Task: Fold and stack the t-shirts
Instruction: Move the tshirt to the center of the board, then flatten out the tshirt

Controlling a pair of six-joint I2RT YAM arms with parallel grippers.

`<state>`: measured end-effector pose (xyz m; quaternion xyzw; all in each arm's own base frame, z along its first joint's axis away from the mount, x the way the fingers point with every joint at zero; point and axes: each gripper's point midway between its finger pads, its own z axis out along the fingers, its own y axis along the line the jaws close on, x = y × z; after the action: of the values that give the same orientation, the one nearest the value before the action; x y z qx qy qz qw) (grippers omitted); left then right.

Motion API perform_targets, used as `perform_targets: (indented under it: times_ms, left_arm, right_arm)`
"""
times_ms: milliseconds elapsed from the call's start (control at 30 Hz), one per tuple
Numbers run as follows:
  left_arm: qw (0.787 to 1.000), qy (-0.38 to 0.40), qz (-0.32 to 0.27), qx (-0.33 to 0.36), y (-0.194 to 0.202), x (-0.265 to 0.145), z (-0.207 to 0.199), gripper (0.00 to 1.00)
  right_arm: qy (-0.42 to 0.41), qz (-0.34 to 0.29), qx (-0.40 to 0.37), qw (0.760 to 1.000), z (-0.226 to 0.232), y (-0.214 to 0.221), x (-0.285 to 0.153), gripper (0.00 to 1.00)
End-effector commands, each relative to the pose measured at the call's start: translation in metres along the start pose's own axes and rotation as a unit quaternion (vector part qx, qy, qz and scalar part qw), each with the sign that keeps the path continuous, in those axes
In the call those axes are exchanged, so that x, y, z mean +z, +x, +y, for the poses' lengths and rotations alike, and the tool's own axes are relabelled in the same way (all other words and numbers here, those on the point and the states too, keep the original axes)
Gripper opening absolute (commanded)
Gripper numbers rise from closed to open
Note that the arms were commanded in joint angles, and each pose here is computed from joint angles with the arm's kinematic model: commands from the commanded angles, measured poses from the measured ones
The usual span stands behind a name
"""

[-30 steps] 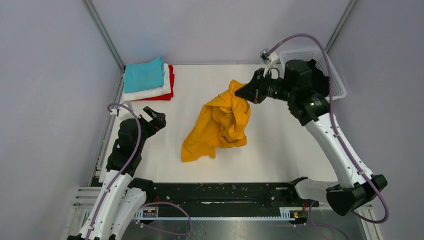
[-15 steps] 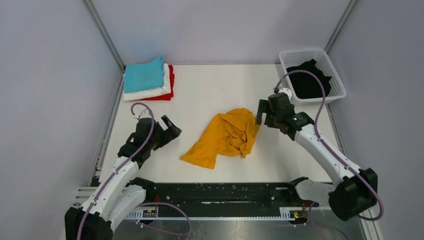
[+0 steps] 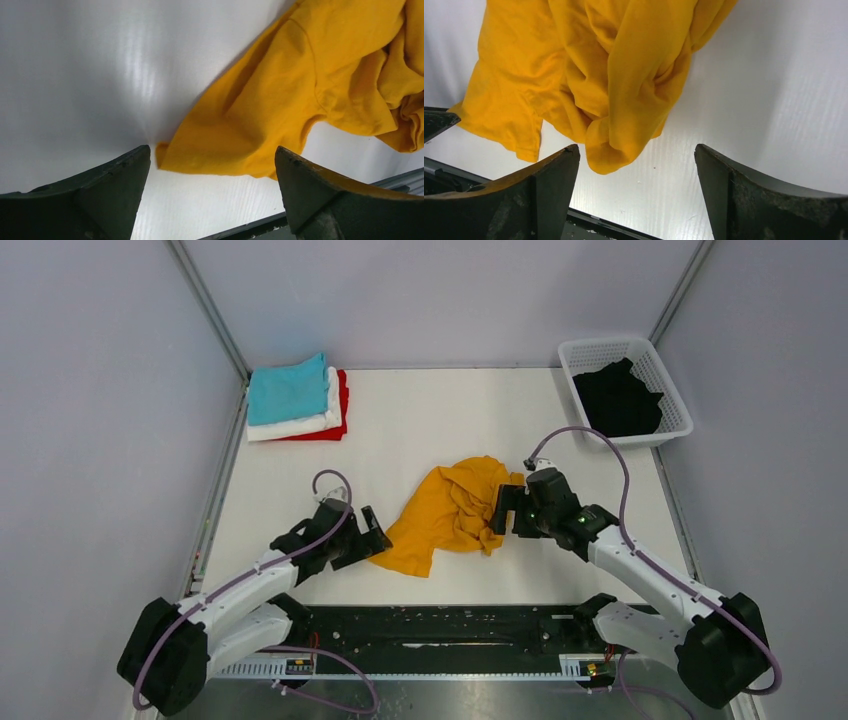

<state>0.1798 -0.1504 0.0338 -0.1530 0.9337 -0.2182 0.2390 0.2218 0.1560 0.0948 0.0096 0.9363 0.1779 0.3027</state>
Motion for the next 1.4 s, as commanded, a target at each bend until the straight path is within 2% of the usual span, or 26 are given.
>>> perform_targets:
  times_ms: [0, 133, 167, 233, 333, 400, 433, 533, 633, 700, 767, 800, 867, 933, 967, 1100, 1367]
  left_arm:
    - [0.999, 0.03, -0.003, 0.012, -0.001, 0.013, -0.03, 0.94]
    - [0.998, 0.042, 0.024, 0.043, 0.015, 0.027, -0.051, 0.9]
    - [0.998, 0.037, 0.033, 0.047, 0.019, 0.032, -0.054, 0.87]
    - [0.997, 0.032, 0.046, 0.057, 0.025, 0.041, -0.06, 0.75]
    - [0.996, 0.018, 0.061, 0.069, 0.03, 0.053, -0.065, 0.38]
    - [0.995, 0.014, 0.064, 0.072, 0.029, 0.057, -0.067, 0.08]
    - [0.996, 0.006, 0.056, 0.073, 0.026, 0.059, -0.065, 0.0]
    - [0.996, -0.002, 0.038, 0.078, 0.019, 0.057, -0.063, 0.0]
    - [0.996, -0.026, 0.004, 0.08, 0.006, 0.05, -0.052, 0.0]
    - [0.995, -0.044, -0.026, 0.081, -0.005, 0.042, -0.045, 0.0]
    - [0.994, -0.052, -0.057, 0.083, -0.018, 0.031, -0.042, 0.0]
    - [0.993, -0.052, -0.072, 0.084, -0.025, 0.025, -0.043, 0.0]
    - [0.99, -0.043, -0.111, 0.08, -0.042, 0.007, -0.049, 0.0]
    - [0.985, -0.039, -0.153, 0.074, -0.059, -0.013, -0.052, 0.0]
    - [0.978, -0.034, -0.195, 0.066, -0.077, -0.036, -0.053, 0.0]
    - [0.96, -0.013, -0.278, 0.039, -0.105, -0.088, -0.049, 0.0]
    - [0.919, 0.116, -0.376, 0.003, -0.129, -0.184, -0.063, 0.0]
  right_arm:
    - [-0.049, -0.017, 0.016, 0.999, 0.024, -0.009, 0.008, 0.93]
    - [-0.042, -0.031, 0.029, 0.998, 0.025, -0.017, 0.016, 0.92]
    - [-0.033, -0.04, 0.033, 0.998, 0.022, -0.02, 0.017, 0.92]
    - [-0.023, -0.051, 0.037, 0.998, 0.019, -0.025, 0.02, 0.92]
    - [-0.004, -0.064, 0.046, 0.997, 0.014, -0.03, 0.025, 0.92]
    - [0.005, -0.071, 0.048, 0.996, 0.012, -0.034, 0.03, 0.92]
    - [0.007, -0.071, 0.048, 0.996, 0.012, -0.036, 0.033, 0.9]
    - [0.024, -0.057, 0.044, 0.997, 0.008, -0.033, 0.043, 0.8]
    - [0.053, -0.043, 0.039, 0.997, -0.003, -0.027, 0.052, 0.5]
    - [0.08, -0.049, 0.038, 0.995, -0.013, -0.027, 0.05, 0.23]
    - [0.101, -0.072, 0.035, 0.992, -0.022, -0.034, 0.039, 0.08]
    - [0.11, -0.085, 0.033, 0.99, -0.026, -0.039, 0.032, 0.05]
    - [0.117, -0.11, 0.028, 0.987, -0.029, -0.048, 0.015, 0.0]
    - [0.12, -0.136, 0.025, 0.983, -0.033, -0.056, -0.004, 0.0]
    - [0.124, -0.162, 0.022, 0.979, -0.037, -0.062, -0.024, 0.0]
    - [0.117, -0.214, 0.022, 0.97, -0.042, -0.071, -0.061, 0.0]
    - [0.012, -0.302, 0.015, 0.953, -0.019, -0.086, -0.121, 0.0]
